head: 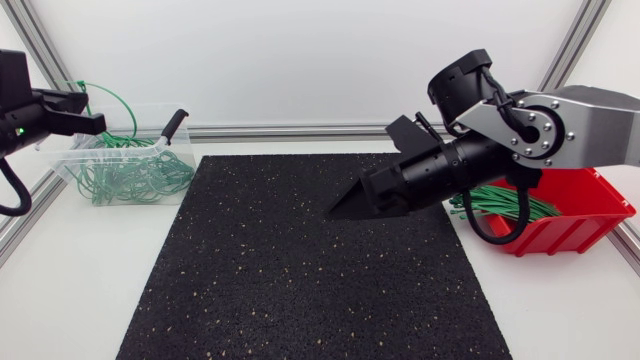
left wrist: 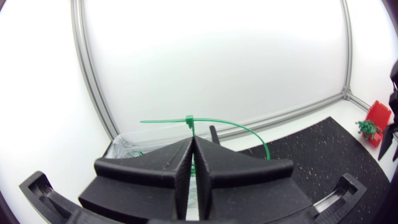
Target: Take a green cable tie from the red box, thread the tail through the head to close it, then place it in the transparent bin on the left.
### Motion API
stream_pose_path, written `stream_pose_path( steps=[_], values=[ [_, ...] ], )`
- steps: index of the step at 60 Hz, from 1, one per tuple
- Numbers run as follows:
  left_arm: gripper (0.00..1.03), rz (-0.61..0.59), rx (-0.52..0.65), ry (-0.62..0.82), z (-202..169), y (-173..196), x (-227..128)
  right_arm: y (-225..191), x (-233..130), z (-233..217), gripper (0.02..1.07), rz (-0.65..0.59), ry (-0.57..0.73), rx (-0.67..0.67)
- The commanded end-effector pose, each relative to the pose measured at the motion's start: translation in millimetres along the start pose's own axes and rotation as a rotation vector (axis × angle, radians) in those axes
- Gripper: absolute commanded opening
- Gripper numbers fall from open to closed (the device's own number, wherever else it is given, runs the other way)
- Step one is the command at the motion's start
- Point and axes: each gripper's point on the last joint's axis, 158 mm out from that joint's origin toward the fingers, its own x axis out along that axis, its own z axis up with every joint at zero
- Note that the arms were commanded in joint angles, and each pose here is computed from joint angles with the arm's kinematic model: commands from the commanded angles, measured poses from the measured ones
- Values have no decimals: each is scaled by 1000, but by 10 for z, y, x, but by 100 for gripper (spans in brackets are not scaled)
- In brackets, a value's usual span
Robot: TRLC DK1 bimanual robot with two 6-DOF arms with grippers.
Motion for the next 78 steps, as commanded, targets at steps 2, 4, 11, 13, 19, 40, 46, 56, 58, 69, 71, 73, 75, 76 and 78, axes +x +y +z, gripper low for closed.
stream_pose_path(
  steps=[2,4,11,13,19,40,46,56,58,69,71,73,75,76,78],
  values=[
    [4,41,-51,-16,254,278,136,-4,-20,-77,103,-27,-12,-42],
    [4,50,-58,-13,286,336,177,4,-33,-82,103,-32,-16,-49],
    [4,78,-78,-4,414,538,360,16,-94,-106,103,-52,-34,-60],
    [4,91,-82,1,442,605,420,25,-108,-117,103,-53,-38,-64],
    [4,145,-101,19,509,789,609,27,-142,-154,103,-65,-46,-70],
    [4,264,-95,366,-300,947,1537,65,-224,-303,103,-77,-64,-76],
    [41,237,-135,555,-700,854,1663,55,-251,-332,103,-91,-73,-81],
    [100,259,-176,717,-948,872,1608,50,-304,-372,103,-116,-90,-96],
    [100,257,-175,723,-950,859,1587,39,-318,-379,103,-126,-96,-99],
    [100,265,-177,673,-591,862,1161,-40,-492,-324,103,-208,-163,-145],
    [100,267,-175,650,-504,855,1058,-74,-532,-300,103,-228,-177,-150],
    [100,271,-177,628,-440,857,985,-90,-570,-286,103,-238,-189,-153],
    [100,271,-173,615,-402,841,892,-113,-635,-257,103,-255,-210,-163],
    [100,268,-170,604,-369,822,847,-127,-665,-247,103,-263,-220,-167],
    [100,266,-164,579,-316,792,757,-158,-730,-220,103,-283,-241,-169]
  ],
)
